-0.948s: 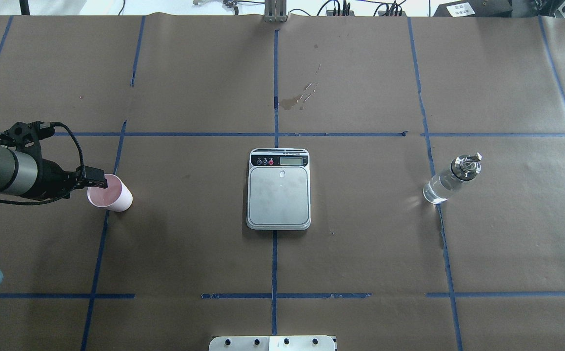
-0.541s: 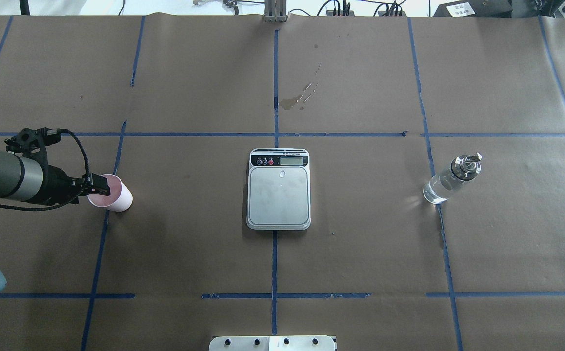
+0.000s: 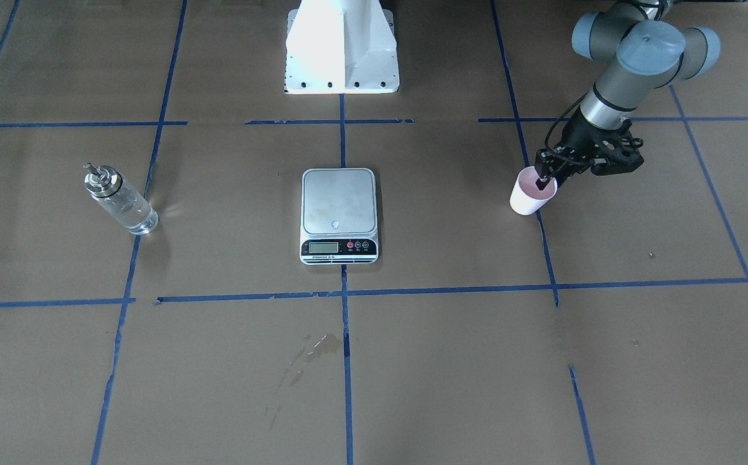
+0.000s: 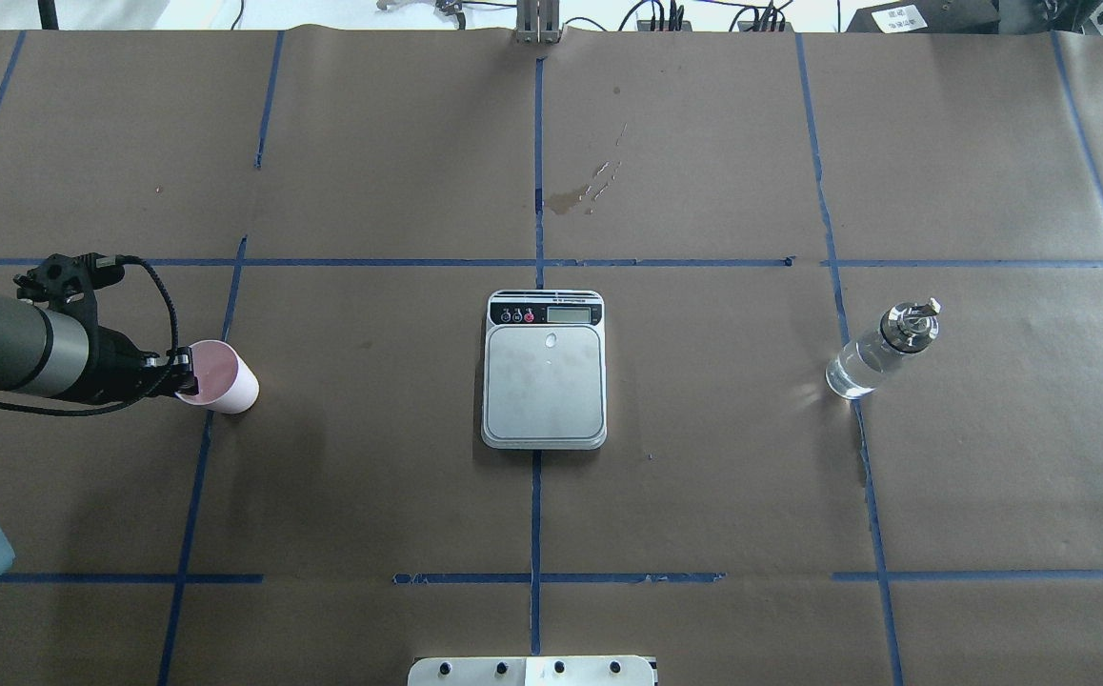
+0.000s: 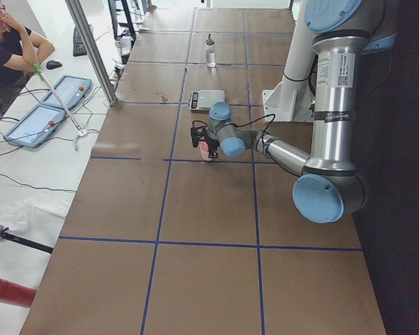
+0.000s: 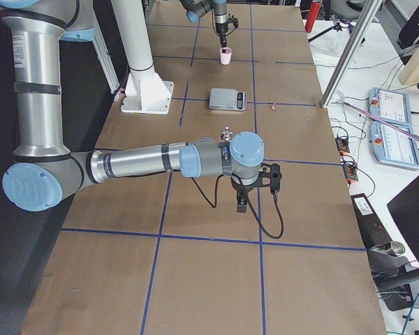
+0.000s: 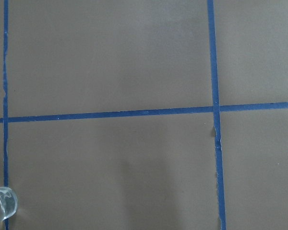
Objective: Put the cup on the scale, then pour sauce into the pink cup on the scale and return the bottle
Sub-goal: 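Lift the pink cup with the left gripper and carry it onto the scale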
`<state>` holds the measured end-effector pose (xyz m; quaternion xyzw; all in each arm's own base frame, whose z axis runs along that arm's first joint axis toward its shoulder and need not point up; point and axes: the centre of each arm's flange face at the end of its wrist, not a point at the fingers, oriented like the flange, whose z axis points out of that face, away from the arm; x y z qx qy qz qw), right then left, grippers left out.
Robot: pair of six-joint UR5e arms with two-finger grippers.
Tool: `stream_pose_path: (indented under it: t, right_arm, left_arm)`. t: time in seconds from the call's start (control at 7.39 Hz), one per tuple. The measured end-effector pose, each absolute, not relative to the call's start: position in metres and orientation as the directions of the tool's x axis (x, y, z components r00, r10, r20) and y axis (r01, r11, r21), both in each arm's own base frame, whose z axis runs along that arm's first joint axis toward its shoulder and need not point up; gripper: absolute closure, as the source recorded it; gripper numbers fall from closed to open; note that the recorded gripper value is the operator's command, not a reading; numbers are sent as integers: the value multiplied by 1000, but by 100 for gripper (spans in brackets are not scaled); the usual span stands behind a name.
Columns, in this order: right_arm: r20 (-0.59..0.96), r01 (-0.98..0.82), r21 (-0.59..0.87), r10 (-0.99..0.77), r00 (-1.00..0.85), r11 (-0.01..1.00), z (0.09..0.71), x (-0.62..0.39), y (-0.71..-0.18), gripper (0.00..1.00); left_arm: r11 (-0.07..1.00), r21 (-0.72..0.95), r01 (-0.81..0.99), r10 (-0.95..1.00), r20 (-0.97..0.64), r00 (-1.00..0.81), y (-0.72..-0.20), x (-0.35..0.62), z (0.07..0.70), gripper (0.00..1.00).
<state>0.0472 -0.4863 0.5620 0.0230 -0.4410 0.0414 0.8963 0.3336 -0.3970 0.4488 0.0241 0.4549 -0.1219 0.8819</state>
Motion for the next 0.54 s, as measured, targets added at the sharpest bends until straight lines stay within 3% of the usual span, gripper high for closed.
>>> stream_pose_path:
  t: [0.27, 0.54]
  right_arm:
    - [793, -96, 4, 55, 607, 995, 561, 47, -486, 0]
    - [793, -97, 5, 56, 607, 995, 561, 47, -486, 0]
  left_arm:
    - [966, -84, 245, -215, -787, 577, -405, 338, 409, 100]
    - [959, -119, 258, -258, -746, 614, -422, 356, 319, 100]
